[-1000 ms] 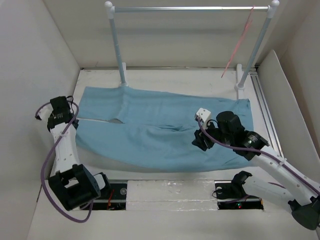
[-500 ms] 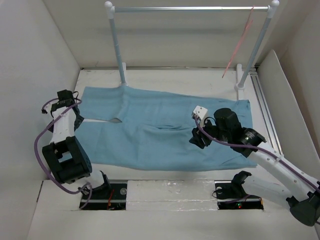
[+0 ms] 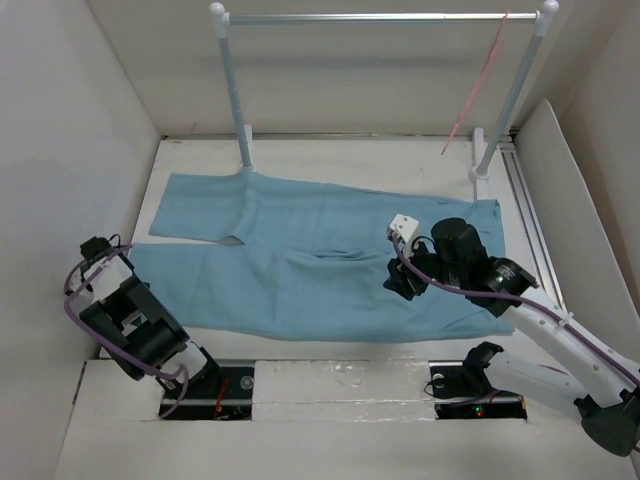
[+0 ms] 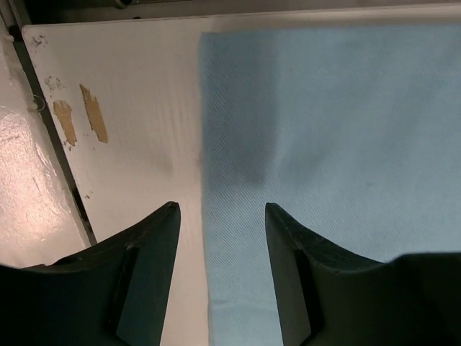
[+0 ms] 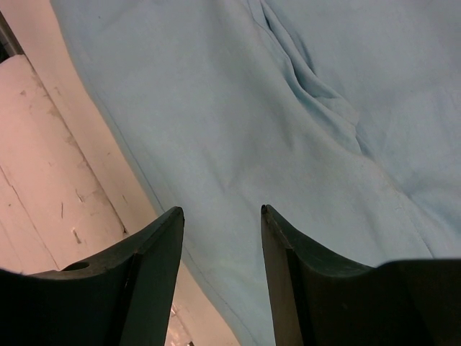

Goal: Place the trousers on the hanger
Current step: Flatten out the trousers at the center of the board, then fold the trousers at the center of the board.

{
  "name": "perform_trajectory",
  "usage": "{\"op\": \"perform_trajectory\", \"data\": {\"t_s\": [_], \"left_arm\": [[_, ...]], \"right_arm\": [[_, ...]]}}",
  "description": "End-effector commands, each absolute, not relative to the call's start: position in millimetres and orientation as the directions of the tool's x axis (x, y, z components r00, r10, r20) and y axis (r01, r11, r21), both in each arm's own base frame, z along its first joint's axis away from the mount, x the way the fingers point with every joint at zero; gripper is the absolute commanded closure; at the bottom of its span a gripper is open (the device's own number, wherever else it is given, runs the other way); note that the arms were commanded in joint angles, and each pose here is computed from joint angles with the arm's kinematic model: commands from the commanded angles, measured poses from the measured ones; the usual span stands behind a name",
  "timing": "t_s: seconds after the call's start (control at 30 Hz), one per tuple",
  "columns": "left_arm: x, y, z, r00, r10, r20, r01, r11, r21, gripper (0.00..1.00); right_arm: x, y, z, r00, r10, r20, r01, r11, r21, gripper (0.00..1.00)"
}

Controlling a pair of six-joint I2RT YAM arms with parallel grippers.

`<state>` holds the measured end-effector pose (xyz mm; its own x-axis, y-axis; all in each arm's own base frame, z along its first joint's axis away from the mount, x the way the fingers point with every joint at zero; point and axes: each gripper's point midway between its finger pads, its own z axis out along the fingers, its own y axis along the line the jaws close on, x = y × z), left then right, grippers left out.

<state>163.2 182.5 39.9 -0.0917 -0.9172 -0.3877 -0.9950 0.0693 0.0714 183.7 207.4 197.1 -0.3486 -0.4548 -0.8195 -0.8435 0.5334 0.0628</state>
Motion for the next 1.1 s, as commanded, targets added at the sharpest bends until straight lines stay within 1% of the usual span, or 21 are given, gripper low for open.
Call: {"op": "perform_trajectory", "data": {"t_s": [0.0, 0.03, 0.13, 0.3, 0.33, 0.43, 0.5, 0.57, 0.6, 0.63, 0.67, 0.7, 0.73, 0.77, 0.8, 0.87, 0.9, 0.93, 0.97, 1.03, 1.07], "left_arm": [[157, 187, 25, -0.035, -0.933, -0.359, -0.998, 0.011, 0.067, 0.53], [155, 186, 21, -0.036, -0.937, -0.347, -0.996, 0.007, 0.085, 0.52], [149, 192, 19, -0.015, -0.931, -0.365, -0.994, -0.026, 0.106, 0.51], [146, 196, 7, 0.009, -0.934, -0.357, -0.994, -0.046, 0.096, 0.53], [148, 197, 2, 0.001, -0.937, -0.35, -0.994, -0.039, 0.1, 0.58], [153, 194, -10, -0.009, -0.943, -0.333, -0.997, -0.016, 0.071, 1.0], [167, 191, -5, -0.028, -0.945, -0.326, -0.999, 0.02, 0.026, 1.0], [195, 192, 21, -0.071, -0.926, -0.371, -0.993, 0.1, -0.059, 1.0], [207, 191, 34, -0.084, -0.916, -0.393, -0.986, 0.132, -0.099, 1.0], [223, 188, 60, -0.095, -0.892, -0.442, -0.969, 0.184, -0.163, 1.0], [237, 190, 84, -0.093, -0.873, -0.478, -0.954, 0.216, -0.209, 1.0], [251, 186, 117, -0.1, -0.842, -0.53, -0.925, 0.274, -0.261, 1.0], [250, 188, 123, -0.088, -0.83, -0.55, -0.926, 0.271, -0.261, 1.0], [262, 176, 142, -0.122, -0.809, -0.575, -0.909, 0.324, -0.263, 1.0], [267, 171, 152, -0.122, -0.797, -0.592, -0.899, 0.342, -0.274, 1.0], [274, 157, 174, -0.103, -0.772, -0.628, -0.855, 0.391, -0.34, 1.0], [276, 150, 180, -0.09, -0.774, -0.627, -0.833, 0.404, -0.378, 1.0], [275, 141, 193, -0.07, -0.773, -0.631, -0.795, 0.425, -0.433, 1.0], [274, 134, 193, -0.07, -0.779, -0.623, -0.776, 0.434, -0.457, 1.0], [270, 122, 203, -0.045, -0.788, -0.613, -0.732, 0.444, -0.517, 1.0], [271, 107, 200, -0.071, -0.807, -0.587, -0.696, 0.461, -0.55, 1.0]], "right_arm": [[187, 205, 208, -0.317, -0.444, -0.838, -0.841, 0.54, 0.033, 0.47], [187, 205, 207, -0.319, -0.443, -0.838, -0.839, 0.543, 0.032, 0.47], [186, 203, 204, -0.326, -0.445, -0.834, -0.835, 0.549, 0.033, 0.48], [187, 196, 201, -0.327, -0.45, -0.831, -0.821, 0.571, 0.014, 0.48], [187, 195, 203, -0.327, -0.445, -0.834, -0.817, 0.576, 0.013, 0.48], [189, 188, 206, -0.343, -0.403, -0.849, -0.781, 0.625, 0.018, 0.49], [190, 179, 209, -0.365, -0.371, -0.854, -0.737, 0.675, 0.022, 0.49], [193, 168, 205, -0.393, -0.354, -0.849, -0.69, 0.724, 0.018, 0.51], [192, 156, 194, -0.463, -0.344, -0.817, -0.638, 0.769, 0.038, 0.52], [192, 146, 186, -0.513, -0.336, -0.79, -0.592, 0.805, 0.041, 0.55], [194, 127, 176, -0.579, -0.318, -0.751, -0.5, 0.866, 0.02, 0.57], [181, 105, 156, -0.696, -0.277, -0.662, -0.399, 0.916, 0.035, 0.57], [181, 99, 154, -0.704, -0.261, -0.66, -0.377, 0.926, 0.035, 0.56], [175, 95, 148, -0.734, -0.237, -0.636, -0.35, 0.935, 0.055, 0.54], [169, 92, 143, -0.758, -0.204, -0.62, -0.322, 0.943, 0.083, 0.52], [166, 88, 152, -0.761, -0.121, -0.638, -0.255, 0.959, 0.122, 0.47], [163, 87, 152, -0.778, -0.074, -0.624, -0.212, 0.966, 0.149, 0.41], [162, 86, 152, -0.79, -0.053, -0.61, -0.19, 0.968, 0.162, 0.41], [164, 79, 146, -0.821, -0.016, -0.571, -0.128, 0.979, 0.157, 0.43], [161, 65, 132, -0.861, 0.048, -0.506, -0.027, 0.99, 0.14, 0.54], [163, 54, 125, -0.869, 0.104, -0.484, 0.045, 0.99, 0.132, 0.55]]}}
